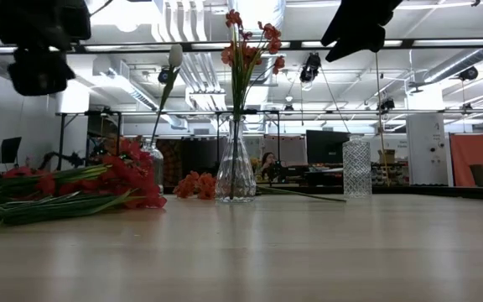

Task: Sort flowers into vase by color
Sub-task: Put the middle red flowers into the top right transparent vase

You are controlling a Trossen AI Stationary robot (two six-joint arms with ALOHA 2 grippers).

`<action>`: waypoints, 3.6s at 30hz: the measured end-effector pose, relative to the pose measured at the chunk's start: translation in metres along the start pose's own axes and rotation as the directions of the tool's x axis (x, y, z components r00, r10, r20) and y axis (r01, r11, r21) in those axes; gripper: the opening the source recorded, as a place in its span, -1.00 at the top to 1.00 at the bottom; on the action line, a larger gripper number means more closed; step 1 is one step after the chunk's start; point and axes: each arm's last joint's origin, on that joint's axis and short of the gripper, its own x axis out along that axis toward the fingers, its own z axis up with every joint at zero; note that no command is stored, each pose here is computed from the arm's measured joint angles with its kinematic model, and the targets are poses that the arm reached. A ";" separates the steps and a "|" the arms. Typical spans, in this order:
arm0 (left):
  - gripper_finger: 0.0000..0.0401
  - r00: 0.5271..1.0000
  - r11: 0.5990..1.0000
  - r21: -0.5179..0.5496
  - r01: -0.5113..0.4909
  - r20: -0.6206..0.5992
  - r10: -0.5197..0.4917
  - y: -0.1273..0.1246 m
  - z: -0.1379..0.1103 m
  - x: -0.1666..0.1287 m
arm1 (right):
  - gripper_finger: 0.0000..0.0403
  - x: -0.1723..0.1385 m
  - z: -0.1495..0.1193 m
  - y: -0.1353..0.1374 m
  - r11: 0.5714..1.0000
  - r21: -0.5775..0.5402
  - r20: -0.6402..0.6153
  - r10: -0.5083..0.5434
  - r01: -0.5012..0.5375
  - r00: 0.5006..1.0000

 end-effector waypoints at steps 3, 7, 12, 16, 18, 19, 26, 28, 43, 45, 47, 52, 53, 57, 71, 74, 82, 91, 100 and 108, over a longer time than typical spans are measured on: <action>0.27 0.999 0.999 -0.028 -0.028 -0.040 0.027 -0.009 -0.011 0.004 | -0.21 -0.001 0.001 0.000 1.000 0.017 -0.005 -0.001 0.001 1.000; 0.27 0.995 0.998 -0.040 -0.051 -0.082 0.048 -0.020 -0.022 0.012 | -0.21 -0.004 -0.003 -0.002 0.998 0.052 -0.062 -0.022 0.025 0.998; 0.27 0.981 0.994 -0.039 -0.105 -0.168 0.097 -0.030 -0.038 0.027 | -0.21 -0.005 -0.016 -0.005 0.993 0.101 -0.185 -0.049 0.068 0.981; 0.27 0.953 0.971 -0.086 -0.222 -0.228 0.198 -0.029 -0.048 0.040 | -0.21 -0.003 -0.029 -0.003 0.987 0.125 -0.258 -0.064 0.099 0.964; 0.27 0.926 0.946 -0.094 -0.310 -0.257 0.278 -0.026 -0.051 0.046 | -0.21 -0.002 -0.034 0.000 0.986 0.135 -0.271 -0.060 0.100 0.961; 0.27 0.905 0.930 -0.079 -0.359 -0.272 0.326 -0.025 -0.052 0.048 | -0.21 -0.001 -0.037 0.002 0.986 0.134 -0.277 -0.058 0.098 0.959; 0.27 0.761 0.802 0.034 -0.597 -0.293 0.579 -0.025 -0.053 0.065 | -0.21 0.003 -0.049 0.016 0.985 0.163 -0.264 -0.013 0.057 0.965; 0.27 0.746 0.788 0.045 -0.614 -0.294 0.598 -0.029 -0.054 0.072 | -0.21 0.002 -0.049 0.020 0.984 0.173 -0.254 0.003 0.042 0.967; -0.01 0.567 0.620 0.172 -0.765 -0.273 0.777 -0.012 -0.070 0.110 | -0.21 -0.002 -0.048 0.035 0.982 0.185 -0.194 0.076 -0.040 0.978; -0.01 0.551 0.606 0.182 -0.775 -0.276 0.787 -0.011 -0.072 0.114 | -0.21 -0.002 -0.048 0.035 0.982 0.185 -0.194 0.076 -0.039 0.978; 0.03 0.538 0.594 0.189 -0.782 -0.278 0.796 -0.009 -0.073 0.116 | -0.21 -0.002 -0.048 0.035 0.982 0.185 -0.194 0.076 -0.039 0.978; 0.24 0.519 0.577 0.194 -0.793 -0.281 0.807 -0.007 -0.076 0.121 | -0.21 -0.002 -0.048 0.035 0.982 0.186 -0.192 0.076 -0.039 0.978; 0.30 0.517 0.575 0.192 -0.795 -0.281 0.809 -0.006 -0.076 0.121 | -0.21 -0.002 -0.048 0.035 0.982 0.186 -0.192 0.075 -0.039 0.978; 0.55 0.517 0.575 0.190 -0.796 -0.281 0.809 -0.006 -0.076 0.122 | -0.21 -0.002 -0.047 0.035 0.982 0.187 -0.190 0.076 -0.040 0.979; 0.97 0.605 0.657 0.146 -0.740 -0.282 0.745 -0.019 -0.068 0.095 | -0.21 -0.002 -0.046 0.036 0.981 0.191 -0.181 0.082 -0.047 0.980; 0.98 0.657 0.700 0.127 -0.703 -0.261 0.708 -0.024 -0.065 0.084 | -0.21 -0.002 -0.046 0.036 0.981 0.190 -0.178 0.083 -0.049 0.980; 0.99 0.783 0.782 0.112 -0.613 -0.041 0.620 -0.058 -0.044 0.041 | -0.21 -0.002 -0.046 0.036 0.981 0.188 -0.178 0.084 -0.050 0.981; 0.99 0.870 0.820 0.334 -0.465 0.342 0.354 -0.114 -0.030 0.008 | -0.21 -0.003 -0.047 0.044 0.991 0.125 -0.096 0.056 -0.044 0.994; 0.99 0.885 0.701 0.640 -0.314 0.464 -0.027 -0.153 -0.035 0.021 | -0.21 0.011 -0.053 0.075 0.976 -0.047 0.218 0.219 -0.214 0.951; 1.00 0.774 0.621 0.756 -0.204 0.513 -0.371 -0.135 -0.027 0.052 | -0.21 0.034 -0.048 0.116 0.919 -0.321 0.506 0.370 -0.228 0.779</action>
